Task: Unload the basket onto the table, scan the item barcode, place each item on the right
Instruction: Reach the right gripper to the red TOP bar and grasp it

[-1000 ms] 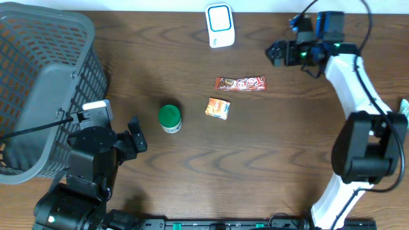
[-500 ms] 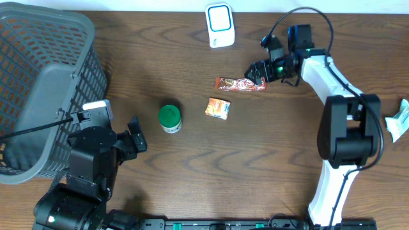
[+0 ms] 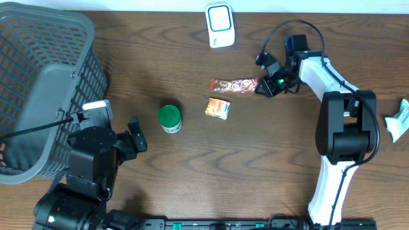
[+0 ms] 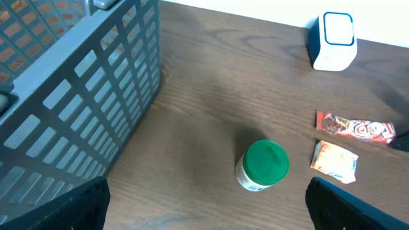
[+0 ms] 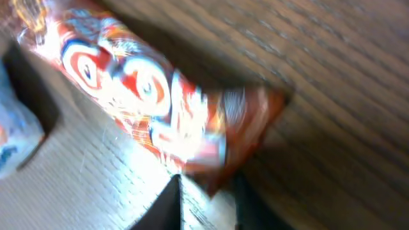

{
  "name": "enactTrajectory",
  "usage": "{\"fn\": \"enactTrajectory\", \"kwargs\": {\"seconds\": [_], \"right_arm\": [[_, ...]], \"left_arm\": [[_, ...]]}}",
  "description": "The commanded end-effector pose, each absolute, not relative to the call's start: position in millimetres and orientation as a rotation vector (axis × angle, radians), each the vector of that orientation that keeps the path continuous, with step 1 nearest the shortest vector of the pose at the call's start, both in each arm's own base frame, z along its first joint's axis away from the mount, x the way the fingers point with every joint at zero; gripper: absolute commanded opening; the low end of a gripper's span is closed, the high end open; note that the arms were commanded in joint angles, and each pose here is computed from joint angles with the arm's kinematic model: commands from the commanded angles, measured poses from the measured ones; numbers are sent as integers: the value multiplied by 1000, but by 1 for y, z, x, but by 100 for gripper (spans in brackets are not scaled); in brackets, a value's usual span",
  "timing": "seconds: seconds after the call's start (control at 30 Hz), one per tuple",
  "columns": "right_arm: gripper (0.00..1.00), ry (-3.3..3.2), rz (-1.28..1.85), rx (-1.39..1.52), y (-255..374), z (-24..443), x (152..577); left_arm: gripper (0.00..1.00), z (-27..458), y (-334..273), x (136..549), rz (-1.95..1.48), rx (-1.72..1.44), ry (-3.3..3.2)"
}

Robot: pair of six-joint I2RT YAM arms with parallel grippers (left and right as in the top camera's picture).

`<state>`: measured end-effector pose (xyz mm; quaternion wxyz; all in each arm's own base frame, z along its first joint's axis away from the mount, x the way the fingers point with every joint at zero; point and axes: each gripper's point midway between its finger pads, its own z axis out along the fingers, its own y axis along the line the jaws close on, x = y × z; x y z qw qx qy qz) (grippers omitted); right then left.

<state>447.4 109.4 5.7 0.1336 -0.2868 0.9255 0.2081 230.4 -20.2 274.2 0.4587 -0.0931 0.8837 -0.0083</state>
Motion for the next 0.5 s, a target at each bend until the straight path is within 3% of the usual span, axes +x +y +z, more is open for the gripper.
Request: {"fn": "enactTrajectory", "kwargs": {"seconds": [0.0,0.07,0.13,0.23,0.47], "right_arm": [[2,2658,589,-895,108,-2,449],[4,2645,597,-881,110,-1,452],[66,2648,597,-831,111,3,457],[97,2658,602,-780,111,12,464],[99,2604,558,-675,118,34,494]], "left_arm": [[98,281,-17,231,-18,-246,2157],[98,281,-17,231,-18,-246,2157],[98,281,-17,231,-18,-246,2157],[98,281,-17,231,-17,-247,2157],[98,281,-17,231,-18,-246,2157]]}}
